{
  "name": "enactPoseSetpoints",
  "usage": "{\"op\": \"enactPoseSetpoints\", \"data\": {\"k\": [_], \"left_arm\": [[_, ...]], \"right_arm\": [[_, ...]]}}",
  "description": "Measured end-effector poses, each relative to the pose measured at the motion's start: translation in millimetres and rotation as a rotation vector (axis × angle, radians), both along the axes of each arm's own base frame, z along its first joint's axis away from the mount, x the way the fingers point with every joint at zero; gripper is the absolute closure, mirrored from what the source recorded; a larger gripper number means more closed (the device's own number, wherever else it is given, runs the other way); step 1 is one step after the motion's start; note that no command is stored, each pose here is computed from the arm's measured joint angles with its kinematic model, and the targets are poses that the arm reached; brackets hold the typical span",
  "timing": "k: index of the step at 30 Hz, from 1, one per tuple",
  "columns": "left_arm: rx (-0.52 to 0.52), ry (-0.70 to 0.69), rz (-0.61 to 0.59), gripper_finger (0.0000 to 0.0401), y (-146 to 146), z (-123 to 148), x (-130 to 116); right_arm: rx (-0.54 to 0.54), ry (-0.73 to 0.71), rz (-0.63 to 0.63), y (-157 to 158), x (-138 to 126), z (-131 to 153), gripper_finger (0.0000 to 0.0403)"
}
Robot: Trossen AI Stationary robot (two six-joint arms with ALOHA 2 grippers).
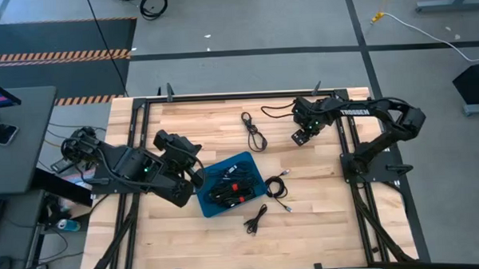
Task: Pick and place USB-C Cables
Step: Put the black charger cable into the blue bin
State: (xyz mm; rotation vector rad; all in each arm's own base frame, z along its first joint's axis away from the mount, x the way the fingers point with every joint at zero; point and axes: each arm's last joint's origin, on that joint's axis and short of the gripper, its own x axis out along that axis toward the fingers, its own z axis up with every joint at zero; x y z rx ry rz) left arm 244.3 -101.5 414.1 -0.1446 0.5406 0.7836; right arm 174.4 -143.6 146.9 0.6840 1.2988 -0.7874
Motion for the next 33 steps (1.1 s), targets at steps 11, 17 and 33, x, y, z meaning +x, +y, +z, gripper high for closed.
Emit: {"op": "enactPoseSetpoints", "data": {"k": [11, 17, 33], "left_arm": [[-0.022, 0.010, -0.011, 0.0396, -1, -1, 0], [-0.023, 0.009, -0.010, 0.0396, -1, -1, 0], [-0.023, 0.009, -0.011, 0.0396, -1, -1, 0]], "right_arm": [[0.000, 0.005, -0.033, -9, -4, -3, 0.0174], [0.021, 0.027, -0.036, -11, -3, -8, 0.0276], [0.073, -0.170, 0.018, 14, 1, 23, 0.0366]]}}
